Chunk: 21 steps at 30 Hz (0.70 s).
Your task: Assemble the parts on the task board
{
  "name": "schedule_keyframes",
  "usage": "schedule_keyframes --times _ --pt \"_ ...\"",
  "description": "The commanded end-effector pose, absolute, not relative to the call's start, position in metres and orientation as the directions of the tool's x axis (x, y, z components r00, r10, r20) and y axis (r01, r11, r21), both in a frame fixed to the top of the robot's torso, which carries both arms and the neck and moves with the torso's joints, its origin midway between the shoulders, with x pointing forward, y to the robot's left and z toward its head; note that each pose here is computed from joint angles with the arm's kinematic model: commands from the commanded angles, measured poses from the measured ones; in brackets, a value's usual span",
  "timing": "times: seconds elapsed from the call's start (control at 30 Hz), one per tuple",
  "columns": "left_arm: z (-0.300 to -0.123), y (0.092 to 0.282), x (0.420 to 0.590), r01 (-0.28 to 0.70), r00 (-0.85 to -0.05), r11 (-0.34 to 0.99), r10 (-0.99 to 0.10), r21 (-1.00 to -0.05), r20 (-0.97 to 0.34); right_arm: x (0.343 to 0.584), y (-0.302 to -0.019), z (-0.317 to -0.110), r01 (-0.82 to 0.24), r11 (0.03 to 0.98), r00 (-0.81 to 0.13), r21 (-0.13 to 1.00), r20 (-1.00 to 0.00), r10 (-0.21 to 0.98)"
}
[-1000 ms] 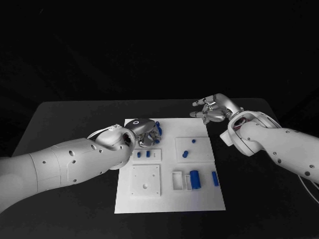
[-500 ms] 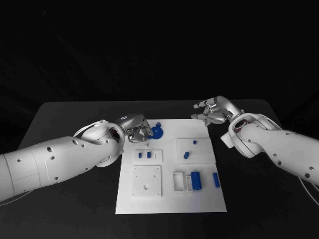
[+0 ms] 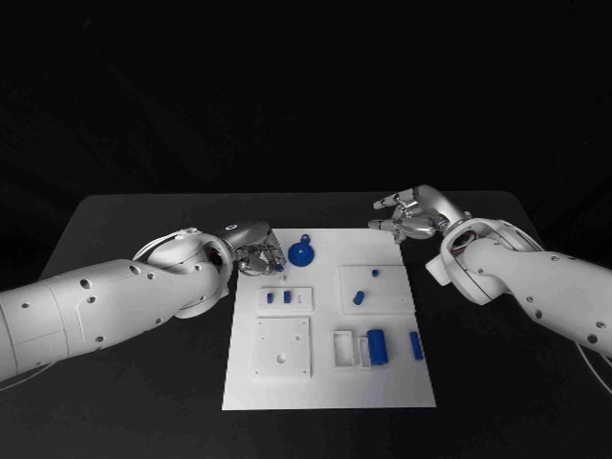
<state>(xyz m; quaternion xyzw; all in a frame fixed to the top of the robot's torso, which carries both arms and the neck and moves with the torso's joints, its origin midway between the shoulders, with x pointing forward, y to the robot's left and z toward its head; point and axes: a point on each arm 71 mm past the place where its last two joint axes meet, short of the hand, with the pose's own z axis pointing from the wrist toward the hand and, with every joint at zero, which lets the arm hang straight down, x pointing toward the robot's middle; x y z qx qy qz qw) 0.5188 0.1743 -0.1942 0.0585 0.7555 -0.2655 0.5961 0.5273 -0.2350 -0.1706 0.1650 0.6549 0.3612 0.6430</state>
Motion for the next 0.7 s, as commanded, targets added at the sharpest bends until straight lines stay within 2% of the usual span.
schedule_keyframes --times 0.03,0.7 --pt "-0.196 0.1719 0.5199 0.42 -0.294 0.856 -0.185 -0.3 -0.938 0.5265 -0.2326 -0.1711 -0.261 0.68 -0.134 0.685 -0.723 0.677" --pt "-0.2044 0.1653 0.5224 0.449 -0.28 0.858 -0.127 -0.247 -0.951 0.5259 -0.2312 -0.1708 -0.264 0.678 -0.136 0.686 -0.722 0.678"
